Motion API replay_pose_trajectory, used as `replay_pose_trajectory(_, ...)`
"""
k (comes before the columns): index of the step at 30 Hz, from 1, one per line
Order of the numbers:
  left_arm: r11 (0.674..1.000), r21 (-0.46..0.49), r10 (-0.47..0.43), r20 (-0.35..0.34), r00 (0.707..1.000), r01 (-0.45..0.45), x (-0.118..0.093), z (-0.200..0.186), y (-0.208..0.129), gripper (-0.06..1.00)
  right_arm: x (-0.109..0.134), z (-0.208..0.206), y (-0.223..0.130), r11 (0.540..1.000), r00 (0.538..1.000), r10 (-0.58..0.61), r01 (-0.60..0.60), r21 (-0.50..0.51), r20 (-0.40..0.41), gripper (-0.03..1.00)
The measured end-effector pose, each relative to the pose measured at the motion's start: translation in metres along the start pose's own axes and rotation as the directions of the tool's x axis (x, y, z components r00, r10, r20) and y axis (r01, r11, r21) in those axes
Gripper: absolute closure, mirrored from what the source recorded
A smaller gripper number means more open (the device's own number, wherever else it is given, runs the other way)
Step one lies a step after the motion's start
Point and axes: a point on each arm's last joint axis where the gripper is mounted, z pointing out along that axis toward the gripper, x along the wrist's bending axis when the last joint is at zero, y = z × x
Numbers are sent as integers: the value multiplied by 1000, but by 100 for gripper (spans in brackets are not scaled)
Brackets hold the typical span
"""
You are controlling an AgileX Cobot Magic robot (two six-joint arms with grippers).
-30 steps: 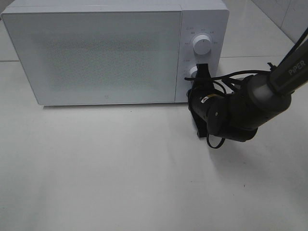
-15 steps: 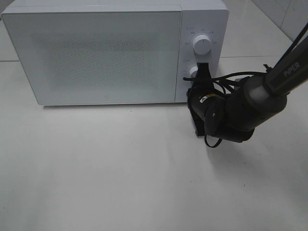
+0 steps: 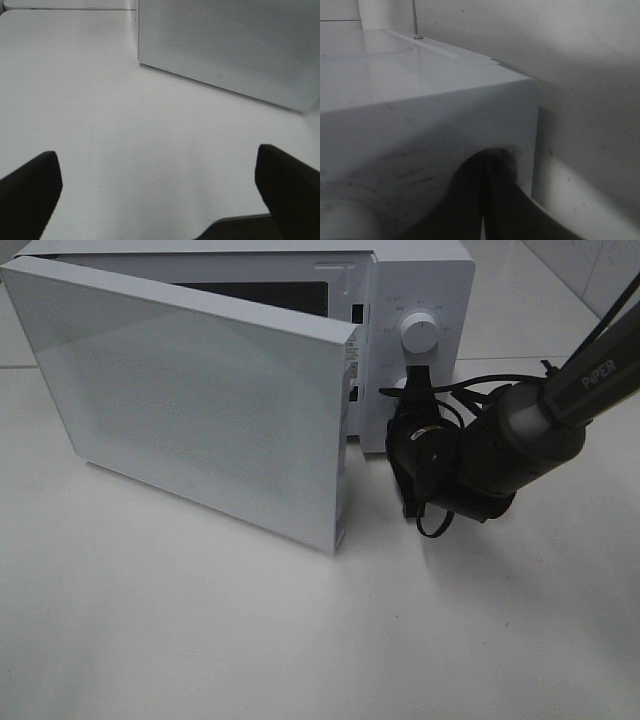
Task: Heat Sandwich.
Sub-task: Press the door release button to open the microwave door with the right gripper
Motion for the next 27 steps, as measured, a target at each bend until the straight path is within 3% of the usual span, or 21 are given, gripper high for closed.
replay_pose_trajectory(19, 1000, 0, 0, -1, 1000, 0, 0, 0, 0, -3, 5, -2, 2, 999, 997, 14, -17, 36, 70, 97)
replay_pose_trajectory(27, 1000, 0, 0, -1, 1000, 0, 0, 0, 0, -3, 4, -10, 3, 999, 999, 10, -12, 48, 48, 97)
